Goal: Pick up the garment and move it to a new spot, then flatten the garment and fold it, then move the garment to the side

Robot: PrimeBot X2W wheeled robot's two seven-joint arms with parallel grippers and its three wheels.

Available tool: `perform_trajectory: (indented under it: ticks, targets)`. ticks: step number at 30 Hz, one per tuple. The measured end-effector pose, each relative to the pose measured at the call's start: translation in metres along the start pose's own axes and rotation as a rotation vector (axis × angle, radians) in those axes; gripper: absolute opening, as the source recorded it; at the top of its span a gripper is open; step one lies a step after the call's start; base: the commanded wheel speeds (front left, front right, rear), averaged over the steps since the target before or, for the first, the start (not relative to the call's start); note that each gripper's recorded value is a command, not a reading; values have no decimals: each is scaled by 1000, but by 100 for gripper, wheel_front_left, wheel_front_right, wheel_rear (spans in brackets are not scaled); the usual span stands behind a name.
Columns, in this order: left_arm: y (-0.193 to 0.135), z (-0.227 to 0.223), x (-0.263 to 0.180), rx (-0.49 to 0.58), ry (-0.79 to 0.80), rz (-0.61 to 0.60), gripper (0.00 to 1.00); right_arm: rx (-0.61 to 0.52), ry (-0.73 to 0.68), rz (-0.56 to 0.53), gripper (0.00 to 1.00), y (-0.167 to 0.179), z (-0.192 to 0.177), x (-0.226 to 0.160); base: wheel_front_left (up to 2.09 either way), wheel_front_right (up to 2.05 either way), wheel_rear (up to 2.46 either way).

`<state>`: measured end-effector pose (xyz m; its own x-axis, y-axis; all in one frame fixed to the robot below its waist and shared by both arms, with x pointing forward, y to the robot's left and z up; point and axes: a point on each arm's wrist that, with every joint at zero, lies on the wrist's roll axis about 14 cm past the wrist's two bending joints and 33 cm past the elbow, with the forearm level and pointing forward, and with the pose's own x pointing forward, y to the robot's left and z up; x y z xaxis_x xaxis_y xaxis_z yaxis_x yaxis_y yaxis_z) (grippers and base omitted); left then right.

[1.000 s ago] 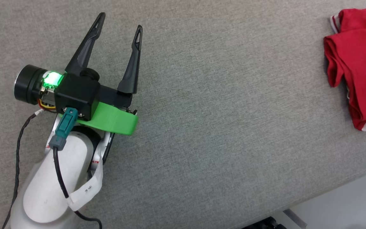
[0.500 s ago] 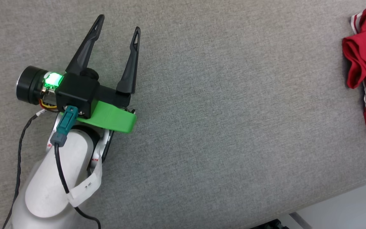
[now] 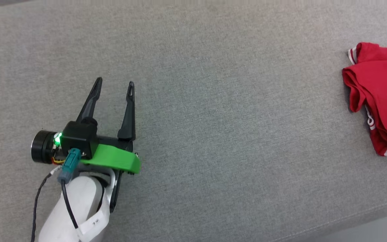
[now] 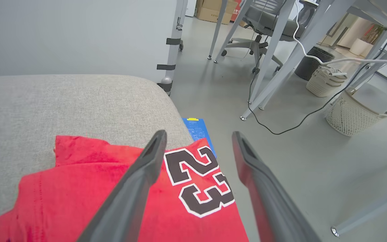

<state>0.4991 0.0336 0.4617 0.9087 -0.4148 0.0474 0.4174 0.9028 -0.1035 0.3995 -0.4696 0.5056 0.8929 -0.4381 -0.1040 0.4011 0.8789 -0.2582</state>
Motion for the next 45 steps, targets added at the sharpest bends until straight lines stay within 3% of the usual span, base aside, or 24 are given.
perform_trajectory:
  ticks: [12, 23, 34, 45]
  targets:
    - [32, 30, -66, 27, -3, 188, 100, 164, -94, 201, 100, 97, 2, -70, 0, 0, 0]
    - [64, 49, -122, 46, -18, 332, 100, 313, -180, 446, 100, 200, 43, -115, 0, 0, 0]
    - [67, 55, -168, 41, -27, 386, 100, 366, -225, 526, 100, 219, 66, -168, 0, 0, 0]
    - [59, 64, -176, 24, -63, 382, 100, 368, -255, 531, 100, 213, 81, -192, 0, 0, 0]
